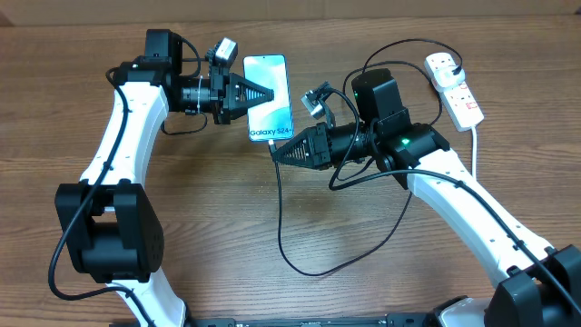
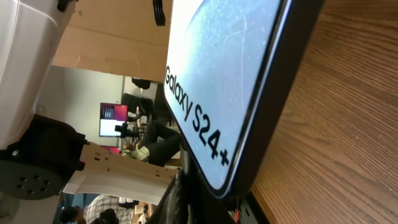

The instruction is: Plug charger to phone and switch on socket

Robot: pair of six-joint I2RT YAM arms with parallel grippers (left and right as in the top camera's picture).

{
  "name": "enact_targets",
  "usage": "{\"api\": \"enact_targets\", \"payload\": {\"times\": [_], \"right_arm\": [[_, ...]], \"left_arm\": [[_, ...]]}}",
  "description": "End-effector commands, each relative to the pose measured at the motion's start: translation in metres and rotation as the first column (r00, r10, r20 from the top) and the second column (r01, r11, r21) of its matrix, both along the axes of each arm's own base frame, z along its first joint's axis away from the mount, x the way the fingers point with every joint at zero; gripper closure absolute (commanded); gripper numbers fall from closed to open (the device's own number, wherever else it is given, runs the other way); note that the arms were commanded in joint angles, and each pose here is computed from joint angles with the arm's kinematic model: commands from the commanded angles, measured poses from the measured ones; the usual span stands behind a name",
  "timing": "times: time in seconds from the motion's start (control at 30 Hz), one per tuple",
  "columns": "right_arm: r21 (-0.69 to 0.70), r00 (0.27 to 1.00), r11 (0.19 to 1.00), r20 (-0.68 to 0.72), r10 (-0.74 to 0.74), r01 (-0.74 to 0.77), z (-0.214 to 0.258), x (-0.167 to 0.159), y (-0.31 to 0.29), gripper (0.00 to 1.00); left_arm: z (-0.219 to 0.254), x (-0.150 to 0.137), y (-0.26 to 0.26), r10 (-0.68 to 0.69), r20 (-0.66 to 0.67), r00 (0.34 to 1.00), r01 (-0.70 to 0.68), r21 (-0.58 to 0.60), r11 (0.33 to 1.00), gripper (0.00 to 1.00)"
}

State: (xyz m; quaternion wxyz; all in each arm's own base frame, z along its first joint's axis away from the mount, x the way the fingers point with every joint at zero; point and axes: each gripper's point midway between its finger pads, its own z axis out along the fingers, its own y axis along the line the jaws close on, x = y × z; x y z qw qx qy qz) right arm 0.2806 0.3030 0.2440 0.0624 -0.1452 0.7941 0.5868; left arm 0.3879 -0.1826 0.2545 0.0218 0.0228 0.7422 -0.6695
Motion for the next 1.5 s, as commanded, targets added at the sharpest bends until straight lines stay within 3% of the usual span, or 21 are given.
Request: {"api": "enact_targets", "payload": {"times": [0.0, 1.1, 1.47], "right_arm": [[-0.010, 0.999, 0.999, 0.025, -0.034, 0.035, 0.003, 0.007, -0.003, 0.96], [-0.018, 0.988, 0.989, -0.047, -0.147, 0.147, 0.008, 0.025, -0.002, 0.96], [-0.057, 0.973, 0.972, -0.008, -0.229, 0.228, 0.002, 0.039, -0.003, 0.96]], "left_arm": [[0.010, 0.000, 0.001, -0.011, -0.005, 1.000, 0.011, -0.055, 0.998, 0.96], [0.010, -0.001, 0.001, -0.013, -0.006, 1.000, 0.013, -0.054, 0.998, 0.96], [0.010, -0.001, 0.001, -0.006, -0.123, 0.992, 0.000, -0.052, 0.999, 0.96]]}}
